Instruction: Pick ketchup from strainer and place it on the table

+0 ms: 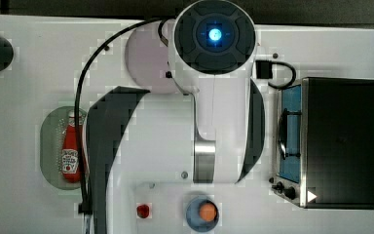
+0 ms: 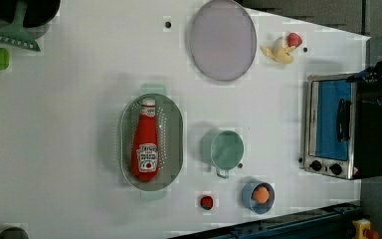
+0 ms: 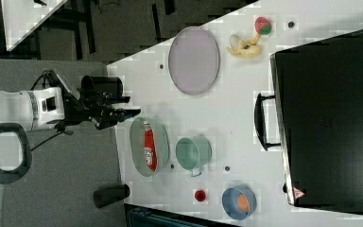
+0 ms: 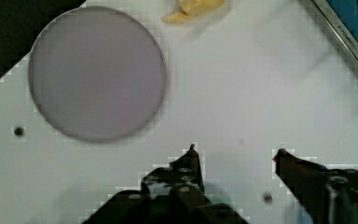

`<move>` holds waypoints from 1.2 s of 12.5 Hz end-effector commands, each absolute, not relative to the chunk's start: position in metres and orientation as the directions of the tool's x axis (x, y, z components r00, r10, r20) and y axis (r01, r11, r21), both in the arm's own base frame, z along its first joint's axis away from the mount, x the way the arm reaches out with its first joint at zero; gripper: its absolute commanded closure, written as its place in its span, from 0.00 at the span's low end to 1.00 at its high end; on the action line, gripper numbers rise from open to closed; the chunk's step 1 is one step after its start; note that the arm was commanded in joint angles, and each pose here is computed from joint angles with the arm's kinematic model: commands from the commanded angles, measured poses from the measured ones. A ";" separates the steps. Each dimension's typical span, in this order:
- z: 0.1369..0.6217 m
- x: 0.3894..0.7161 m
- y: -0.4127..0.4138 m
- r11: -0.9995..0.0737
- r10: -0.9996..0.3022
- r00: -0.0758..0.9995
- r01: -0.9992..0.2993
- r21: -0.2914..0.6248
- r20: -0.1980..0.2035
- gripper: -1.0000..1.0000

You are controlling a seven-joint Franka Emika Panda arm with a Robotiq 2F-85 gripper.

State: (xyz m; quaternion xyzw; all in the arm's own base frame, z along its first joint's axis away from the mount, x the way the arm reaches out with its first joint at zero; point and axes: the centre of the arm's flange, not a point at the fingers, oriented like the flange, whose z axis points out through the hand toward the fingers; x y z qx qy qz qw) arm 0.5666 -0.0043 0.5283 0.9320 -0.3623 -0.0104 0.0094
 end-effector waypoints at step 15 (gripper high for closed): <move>0.519 0.438 0.302 -0.942 -0.327 0.945 -0.323 0.095 -0.023 0.00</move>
